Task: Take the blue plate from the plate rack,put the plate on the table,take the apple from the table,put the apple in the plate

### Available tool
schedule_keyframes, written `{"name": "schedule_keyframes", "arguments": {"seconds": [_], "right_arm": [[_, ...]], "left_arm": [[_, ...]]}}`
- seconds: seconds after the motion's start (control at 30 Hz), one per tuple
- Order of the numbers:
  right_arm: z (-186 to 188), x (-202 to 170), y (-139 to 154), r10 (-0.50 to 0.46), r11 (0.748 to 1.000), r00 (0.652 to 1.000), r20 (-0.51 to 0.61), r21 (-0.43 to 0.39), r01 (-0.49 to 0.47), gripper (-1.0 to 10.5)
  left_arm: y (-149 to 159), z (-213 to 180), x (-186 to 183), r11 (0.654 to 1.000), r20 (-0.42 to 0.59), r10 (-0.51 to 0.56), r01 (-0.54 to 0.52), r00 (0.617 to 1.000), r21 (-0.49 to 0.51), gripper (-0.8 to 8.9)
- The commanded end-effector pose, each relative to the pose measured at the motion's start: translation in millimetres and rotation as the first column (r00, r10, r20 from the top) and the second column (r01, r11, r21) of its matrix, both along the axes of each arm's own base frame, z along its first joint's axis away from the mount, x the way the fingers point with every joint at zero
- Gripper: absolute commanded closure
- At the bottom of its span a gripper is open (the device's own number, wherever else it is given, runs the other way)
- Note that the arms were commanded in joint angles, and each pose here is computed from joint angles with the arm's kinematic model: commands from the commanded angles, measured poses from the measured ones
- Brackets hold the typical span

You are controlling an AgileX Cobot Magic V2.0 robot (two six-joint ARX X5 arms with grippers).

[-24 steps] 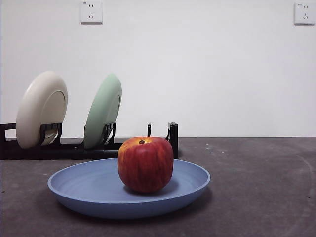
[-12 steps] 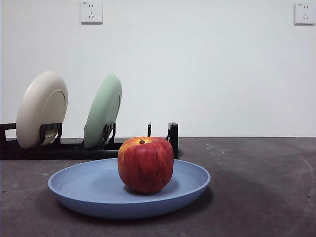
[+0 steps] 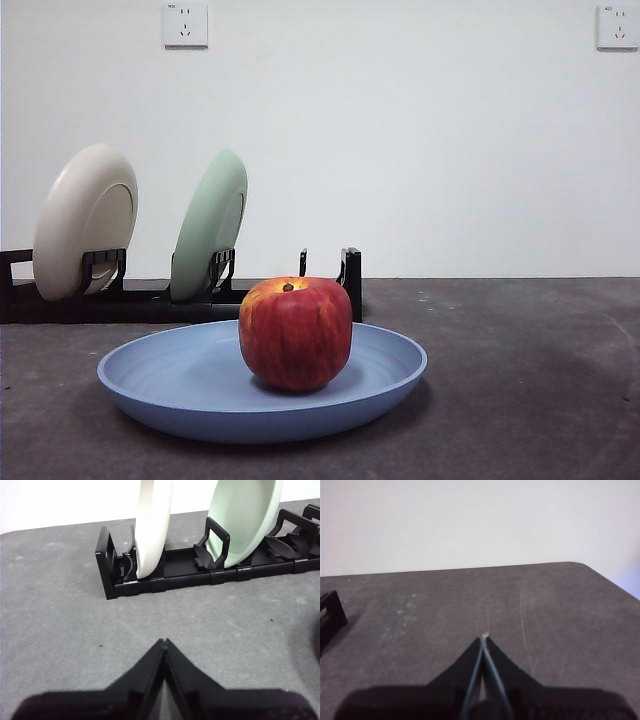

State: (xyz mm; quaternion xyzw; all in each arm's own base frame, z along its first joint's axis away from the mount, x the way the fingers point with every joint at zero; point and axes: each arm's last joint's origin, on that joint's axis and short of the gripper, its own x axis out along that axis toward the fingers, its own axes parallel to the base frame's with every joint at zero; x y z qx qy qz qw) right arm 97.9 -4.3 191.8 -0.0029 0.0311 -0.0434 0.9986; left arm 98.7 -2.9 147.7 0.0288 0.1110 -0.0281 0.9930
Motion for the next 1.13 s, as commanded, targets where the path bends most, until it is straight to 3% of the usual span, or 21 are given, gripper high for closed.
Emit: {"name": "schedule_keyframes", "arguments": {"seconds": [0.03, 0.23, 0.47, 0.6, 1.13], "right_arm": [[-13, 1, 0, -0.013, 1.000, 1.000, -0.019, 0.003, 0.013, 9.5], [-30, 0, -2, -0.079, 0.997, 0.996, -0.028, -0.002, 0.079, 9.5], [-35, -2, -2, -0.077, 0.997, 0.996, -0.048, -0.002, 0.077, 9.5], [-41, -3, -2, -0.078, 0.997, 0.991, -0.113, -0.006, 0.078, 9.5], [-41, -3, -2, -0.078, 0.997, 0.991, -0.111, -0.006, 0.077, 9.5]], "left_arm": [[0, -3, 0, 1.000, -0.006, 0.003, -0.003, 1.000, -0.006, 8.17], [0, -3, 0, 1.000, -0.007, 0.003, -0.003, 1.000, -0.006, 8.17], [0, -3, 0, 1.000, -0.007, 0.003, -0.003, 1.000, -0.006, 8.17], [0, -3, 0, 1.000, -0.007, 0.003, -0.003, 1.000, -0.006, 8.17], [0, -3, 0, 1.000, -0.007, 0.003, -0.003, 1.000, -0.006, 8.17]]}}
